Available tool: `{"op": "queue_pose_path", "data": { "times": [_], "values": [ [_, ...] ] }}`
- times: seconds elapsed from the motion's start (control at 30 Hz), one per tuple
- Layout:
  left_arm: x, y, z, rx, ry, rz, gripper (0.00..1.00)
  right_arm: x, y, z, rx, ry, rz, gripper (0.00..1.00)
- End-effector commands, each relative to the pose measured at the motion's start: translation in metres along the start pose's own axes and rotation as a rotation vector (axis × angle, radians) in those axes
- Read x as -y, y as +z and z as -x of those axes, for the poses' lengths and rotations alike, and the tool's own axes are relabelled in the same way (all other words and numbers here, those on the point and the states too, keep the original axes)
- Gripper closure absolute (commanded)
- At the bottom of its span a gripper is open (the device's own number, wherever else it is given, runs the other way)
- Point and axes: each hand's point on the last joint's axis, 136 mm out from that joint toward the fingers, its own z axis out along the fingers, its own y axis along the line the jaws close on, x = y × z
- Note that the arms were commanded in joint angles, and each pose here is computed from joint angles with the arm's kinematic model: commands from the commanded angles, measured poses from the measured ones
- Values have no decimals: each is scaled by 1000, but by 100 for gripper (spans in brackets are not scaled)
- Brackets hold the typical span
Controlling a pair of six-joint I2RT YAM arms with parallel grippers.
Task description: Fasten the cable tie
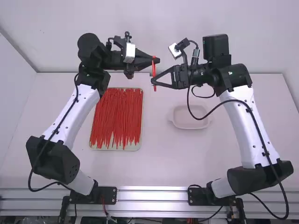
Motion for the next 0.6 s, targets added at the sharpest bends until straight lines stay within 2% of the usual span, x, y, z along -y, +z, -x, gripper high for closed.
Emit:
{"op": "queue_pose_path", "data": {
  "times": [0.0,0.57],
  "values": [
    [1,2,-3,0,9,2,98,-10,-2,3,8,-23,3,100],
    [-2,-5,-8,-15,84,9,98,-7,-3,4,15,-68,-13,100]
  ]
}}
